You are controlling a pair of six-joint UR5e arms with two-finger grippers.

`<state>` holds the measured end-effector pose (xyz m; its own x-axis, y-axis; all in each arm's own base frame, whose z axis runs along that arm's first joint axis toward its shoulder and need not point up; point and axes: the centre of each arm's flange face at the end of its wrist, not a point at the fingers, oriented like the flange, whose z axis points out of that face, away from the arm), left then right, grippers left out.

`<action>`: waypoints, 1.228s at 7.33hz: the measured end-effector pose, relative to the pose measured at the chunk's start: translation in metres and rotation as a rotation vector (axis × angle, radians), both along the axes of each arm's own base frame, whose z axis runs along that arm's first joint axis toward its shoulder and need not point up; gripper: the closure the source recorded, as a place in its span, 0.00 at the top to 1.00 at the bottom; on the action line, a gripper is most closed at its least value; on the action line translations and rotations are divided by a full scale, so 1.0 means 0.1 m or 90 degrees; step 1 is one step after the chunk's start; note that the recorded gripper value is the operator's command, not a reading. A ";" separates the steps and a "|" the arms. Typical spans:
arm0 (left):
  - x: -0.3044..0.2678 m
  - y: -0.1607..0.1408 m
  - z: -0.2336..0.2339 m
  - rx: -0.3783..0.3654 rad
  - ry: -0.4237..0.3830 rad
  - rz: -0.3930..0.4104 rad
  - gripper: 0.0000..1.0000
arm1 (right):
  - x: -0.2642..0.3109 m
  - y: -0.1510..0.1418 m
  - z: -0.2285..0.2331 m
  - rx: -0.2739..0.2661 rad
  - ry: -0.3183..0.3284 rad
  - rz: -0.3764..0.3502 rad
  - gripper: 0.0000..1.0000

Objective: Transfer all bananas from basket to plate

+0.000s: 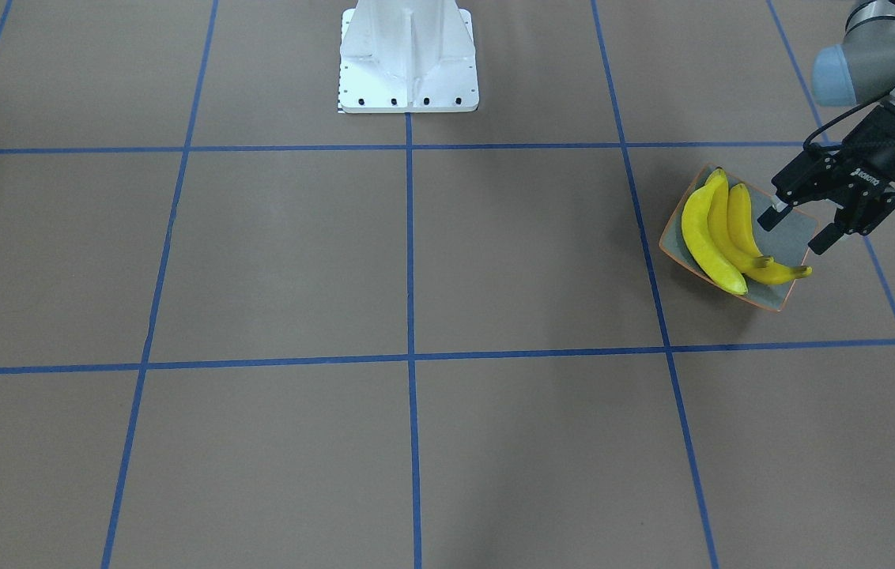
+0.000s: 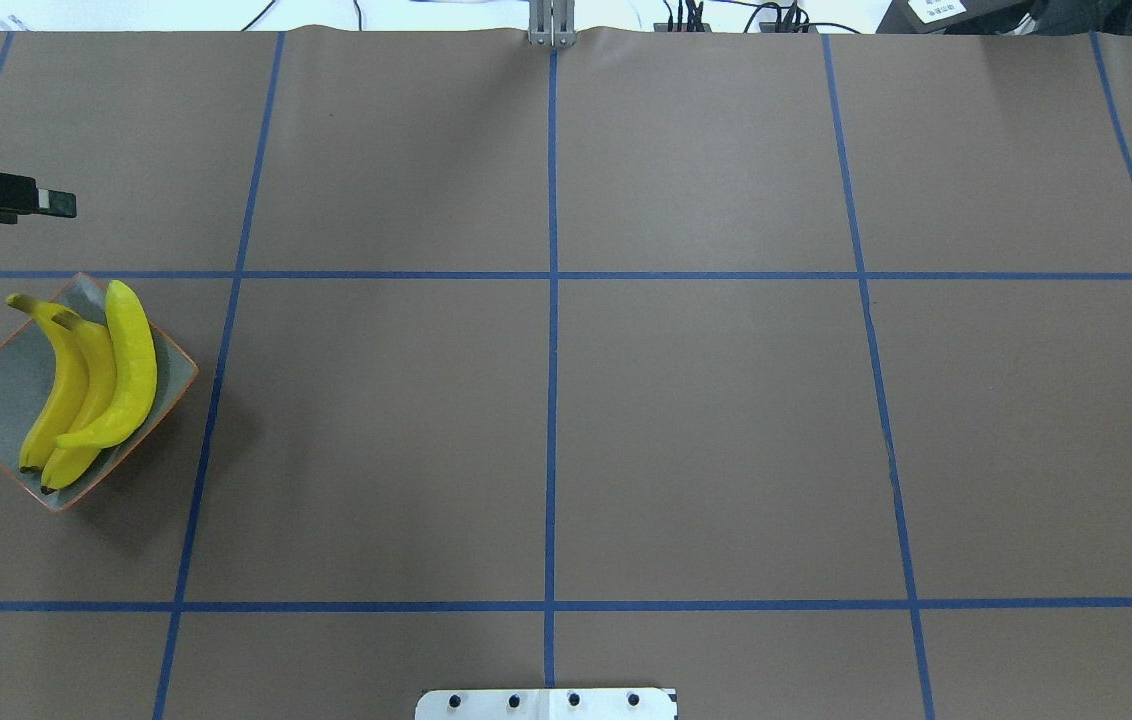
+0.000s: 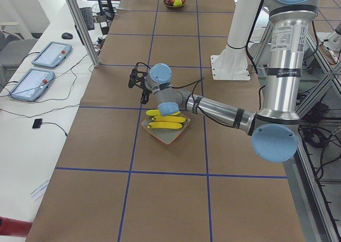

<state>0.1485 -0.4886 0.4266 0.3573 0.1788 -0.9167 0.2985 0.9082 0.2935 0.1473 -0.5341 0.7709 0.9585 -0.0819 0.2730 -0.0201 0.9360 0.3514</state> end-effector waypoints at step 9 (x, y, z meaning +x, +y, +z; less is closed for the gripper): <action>0.63 0.00 -0.87 0.078 0.059 0.060 1.00 | -1.21 -1.23 -2.61 0.009 -0.358 0.462 0.00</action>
